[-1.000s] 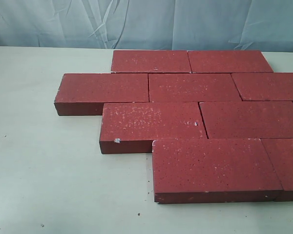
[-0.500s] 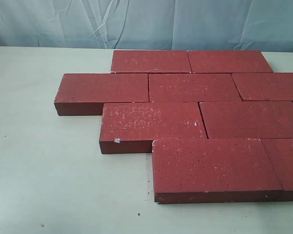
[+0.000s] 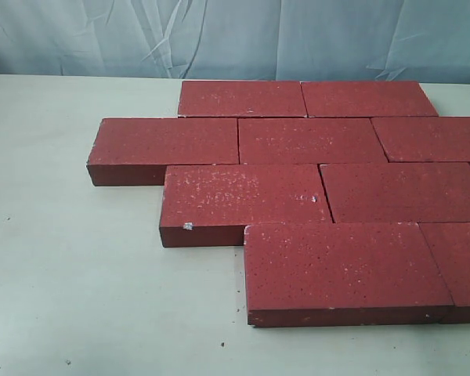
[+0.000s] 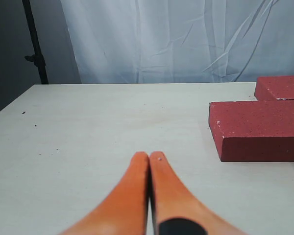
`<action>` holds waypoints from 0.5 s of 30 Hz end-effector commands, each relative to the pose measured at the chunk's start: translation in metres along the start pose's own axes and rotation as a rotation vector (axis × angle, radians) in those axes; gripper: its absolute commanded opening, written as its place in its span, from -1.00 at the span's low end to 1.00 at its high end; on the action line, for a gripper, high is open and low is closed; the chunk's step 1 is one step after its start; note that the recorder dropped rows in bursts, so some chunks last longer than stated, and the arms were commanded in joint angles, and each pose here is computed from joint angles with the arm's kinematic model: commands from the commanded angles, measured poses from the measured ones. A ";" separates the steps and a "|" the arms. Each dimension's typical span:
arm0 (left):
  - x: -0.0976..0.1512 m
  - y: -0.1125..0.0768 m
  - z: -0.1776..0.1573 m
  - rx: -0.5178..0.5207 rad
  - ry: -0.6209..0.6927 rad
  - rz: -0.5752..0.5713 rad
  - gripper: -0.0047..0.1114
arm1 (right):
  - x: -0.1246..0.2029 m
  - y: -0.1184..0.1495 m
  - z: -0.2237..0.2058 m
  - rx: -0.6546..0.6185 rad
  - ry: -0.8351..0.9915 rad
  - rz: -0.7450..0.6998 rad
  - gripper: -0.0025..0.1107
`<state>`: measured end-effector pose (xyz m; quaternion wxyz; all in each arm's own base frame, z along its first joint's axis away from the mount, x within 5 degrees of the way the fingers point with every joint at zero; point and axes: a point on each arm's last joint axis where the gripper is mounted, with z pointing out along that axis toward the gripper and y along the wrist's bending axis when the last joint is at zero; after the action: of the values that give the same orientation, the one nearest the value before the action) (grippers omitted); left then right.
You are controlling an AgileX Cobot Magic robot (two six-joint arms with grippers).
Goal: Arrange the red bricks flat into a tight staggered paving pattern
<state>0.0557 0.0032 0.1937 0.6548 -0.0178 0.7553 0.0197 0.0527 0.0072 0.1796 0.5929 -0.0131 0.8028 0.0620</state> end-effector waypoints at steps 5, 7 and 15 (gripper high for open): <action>0.001 0.000 0.000 0.000 -0.005 -0.004 -0.91 | 0.000 -0.004 0.000 0.074 -0.016 0.018 -0.97; 0.001 0.000 0.000 0.000 -0.005 -0.004 -0.91 | -0.001 -0.005 0.000 0.083 -0.019 0.023 -0.97; 0.001 0.000 0.000 0.000 -0.005 -0.004 -0.91 | -0.001 -0.005 0.000 0.083 -0.020 0.023 -0.97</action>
<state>0.0557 0.0032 0.1937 0.6548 -0.0178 0.7553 0.0197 0.0530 0.0029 0.1794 0.5941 0.0196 0.8033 0.0379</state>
